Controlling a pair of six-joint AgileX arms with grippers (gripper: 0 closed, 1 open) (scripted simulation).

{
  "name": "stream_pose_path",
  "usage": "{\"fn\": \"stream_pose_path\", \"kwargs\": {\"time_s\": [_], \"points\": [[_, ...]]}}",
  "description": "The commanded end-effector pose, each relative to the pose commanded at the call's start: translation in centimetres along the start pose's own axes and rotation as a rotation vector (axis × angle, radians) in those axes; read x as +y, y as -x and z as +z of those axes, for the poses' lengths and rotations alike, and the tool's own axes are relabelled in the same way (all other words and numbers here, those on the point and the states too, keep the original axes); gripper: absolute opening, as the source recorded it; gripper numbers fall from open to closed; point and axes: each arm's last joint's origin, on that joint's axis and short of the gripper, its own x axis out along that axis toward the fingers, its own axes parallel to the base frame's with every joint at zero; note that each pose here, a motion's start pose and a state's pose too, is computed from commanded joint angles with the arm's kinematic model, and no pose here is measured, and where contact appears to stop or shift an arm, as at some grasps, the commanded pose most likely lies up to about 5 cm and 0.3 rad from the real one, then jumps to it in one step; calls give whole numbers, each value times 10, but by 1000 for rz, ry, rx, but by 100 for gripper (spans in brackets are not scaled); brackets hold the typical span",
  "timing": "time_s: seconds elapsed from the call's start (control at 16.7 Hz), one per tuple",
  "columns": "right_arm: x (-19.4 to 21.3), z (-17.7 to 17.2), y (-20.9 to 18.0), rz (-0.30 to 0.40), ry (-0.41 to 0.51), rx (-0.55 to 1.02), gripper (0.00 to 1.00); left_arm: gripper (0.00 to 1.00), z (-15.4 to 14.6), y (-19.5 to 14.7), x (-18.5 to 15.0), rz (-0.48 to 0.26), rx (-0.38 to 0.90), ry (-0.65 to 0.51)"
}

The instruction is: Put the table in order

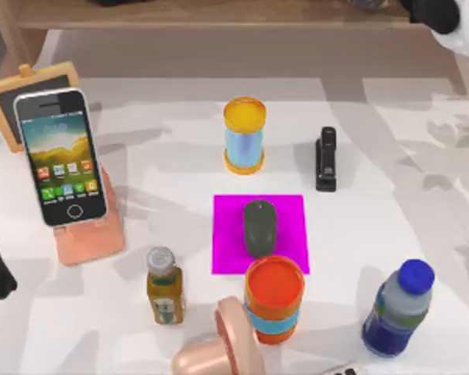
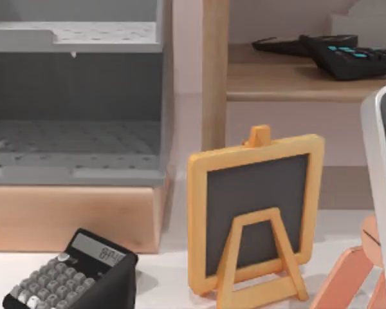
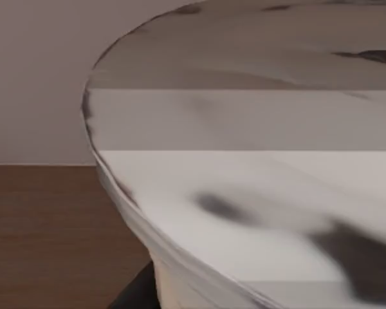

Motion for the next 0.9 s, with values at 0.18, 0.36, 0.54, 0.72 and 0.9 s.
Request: {"fn": "stream_pose_path", "kwargs": {"time_s": [0.18,0.36,0.54,0.72,0.9], "points": [[0,0,0,0,1,3,0,100,0,0,0,0,0,0],[2,1,2,6,-1,0,0,100,0,0,0,0,0,0],[0,0,0,0,1,3,0,100,0,0,0,0,0,0],[0,0,0,0,1,3,8,100,0,0,0,0,0,0],[0,0,0,0,1,3,30,100,0,0,0,0,0,0]]}}
